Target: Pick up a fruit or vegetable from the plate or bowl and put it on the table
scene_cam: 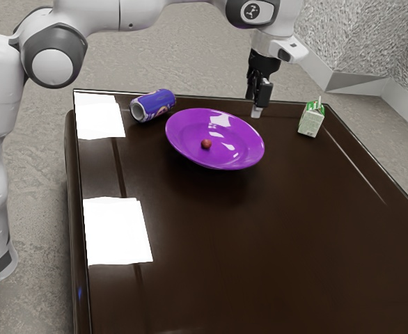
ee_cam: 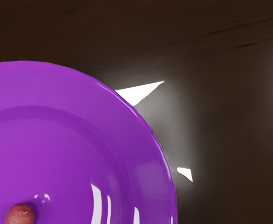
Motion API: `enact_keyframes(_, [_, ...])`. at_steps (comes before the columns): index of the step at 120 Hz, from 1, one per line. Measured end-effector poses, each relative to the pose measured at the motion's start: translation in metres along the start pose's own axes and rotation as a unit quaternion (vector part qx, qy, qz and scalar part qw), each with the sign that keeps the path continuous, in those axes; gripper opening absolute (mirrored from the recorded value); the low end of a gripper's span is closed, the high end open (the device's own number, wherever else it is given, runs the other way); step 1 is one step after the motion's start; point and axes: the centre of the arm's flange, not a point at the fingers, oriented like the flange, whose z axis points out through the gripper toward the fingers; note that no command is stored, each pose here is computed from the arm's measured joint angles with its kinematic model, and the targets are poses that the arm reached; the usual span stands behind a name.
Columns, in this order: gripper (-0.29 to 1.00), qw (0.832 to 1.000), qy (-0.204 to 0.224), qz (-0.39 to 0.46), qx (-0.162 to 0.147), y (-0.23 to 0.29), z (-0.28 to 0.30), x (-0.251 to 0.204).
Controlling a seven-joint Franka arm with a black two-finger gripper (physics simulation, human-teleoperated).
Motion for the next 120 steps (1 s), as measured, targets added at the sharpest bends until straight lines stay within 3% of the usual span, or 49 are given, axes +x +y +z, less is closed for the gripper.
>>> enact_keyframes(35, [0.7,1.0,0.004,-0.01,-0.004,-0.015,-0.003,-0.005])
enact_keyframes(50, [0.7,1.0,0.014,0.009,-0.016,0.006,-0.01,-0.001])
enact_keyframes(61, [0.7,1.0,-0.005,0.015,-0.024,0.009,0.011,0.004])
enact_keyframes(78, [0.7,0.999,-0.032,0.011,-0.011,-0.007,0.029,0.001])
enact_keyframes(120, [0.7,0.993,-0.099,-0.058,-0.006,-0.063,0.051,-0.098])
